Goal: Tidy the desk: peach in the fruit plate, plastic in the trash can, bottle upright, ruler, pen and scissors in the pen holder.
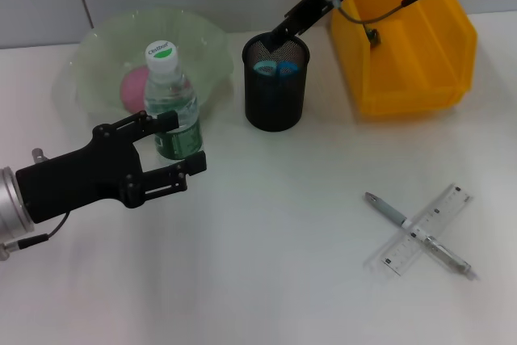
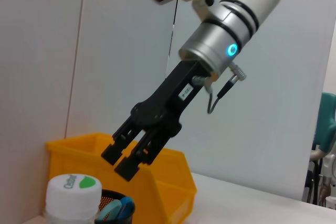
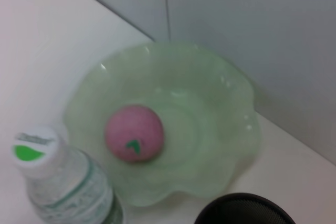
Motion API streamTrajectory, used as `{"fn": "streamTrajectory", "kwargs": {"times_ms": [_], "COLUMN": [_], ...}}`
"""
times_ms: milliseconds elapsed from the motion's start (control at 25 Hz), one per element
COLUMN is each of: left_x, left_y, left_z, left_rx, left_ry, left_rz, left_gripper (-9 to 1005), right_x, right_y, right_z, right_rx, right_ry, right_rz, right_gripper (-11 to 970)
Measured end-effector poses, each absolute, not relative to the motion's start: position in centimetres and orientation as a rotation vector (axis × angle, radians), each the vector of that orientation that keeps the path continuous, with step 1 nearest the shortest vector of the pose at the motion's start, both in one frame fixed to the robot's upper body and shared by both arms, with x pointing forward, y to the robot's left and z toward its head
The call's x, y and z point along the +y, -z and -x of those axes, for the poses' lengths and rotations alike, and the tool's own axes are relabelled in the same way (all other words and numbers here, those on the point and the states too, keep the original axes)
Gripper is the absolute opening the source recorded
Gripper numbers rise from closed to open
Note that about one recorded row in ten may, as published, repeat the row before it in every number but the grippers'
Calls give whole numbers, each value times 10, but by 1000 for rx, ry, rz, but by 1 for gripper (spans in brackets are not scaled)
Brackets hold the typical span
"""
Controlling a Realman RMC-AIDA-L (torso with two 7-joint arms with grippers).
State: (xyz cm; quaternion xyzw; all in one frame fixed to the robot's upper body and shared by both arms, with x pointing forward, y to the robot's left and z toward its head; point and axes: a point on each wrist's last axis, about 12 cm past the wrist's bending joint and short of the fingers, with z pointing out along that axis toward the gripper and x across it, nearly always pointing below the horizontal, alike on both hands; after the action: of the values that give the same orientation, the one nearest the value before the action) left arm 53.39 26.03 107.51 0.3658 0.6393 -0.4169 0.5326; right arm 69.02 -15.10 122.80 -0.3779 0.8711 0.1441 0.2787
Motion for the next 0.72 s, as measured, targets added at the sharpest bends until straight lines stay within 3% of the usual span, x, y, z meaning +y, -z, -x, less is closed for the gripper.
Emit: {"fn": "streamTrajectory", "kwargs": {"times_ms": [440, 720], "left_x": [263, 262], "left_y": [-1077, -1077], "left_z": [-535, -536], "left_rx": [1533, 1541], "left_ry": [990, 1001], "left_rz": [-880, -871], "left_gripper": [814, 814], "right_x": [-205, -246], "right_y": [-1249, -1240], "right_z": [-648, -624], "right_rx": [2243, 2242], "right_ry": [-660, -780], "right_rz": [964, 922], "right_gripper": [716, 713]}}
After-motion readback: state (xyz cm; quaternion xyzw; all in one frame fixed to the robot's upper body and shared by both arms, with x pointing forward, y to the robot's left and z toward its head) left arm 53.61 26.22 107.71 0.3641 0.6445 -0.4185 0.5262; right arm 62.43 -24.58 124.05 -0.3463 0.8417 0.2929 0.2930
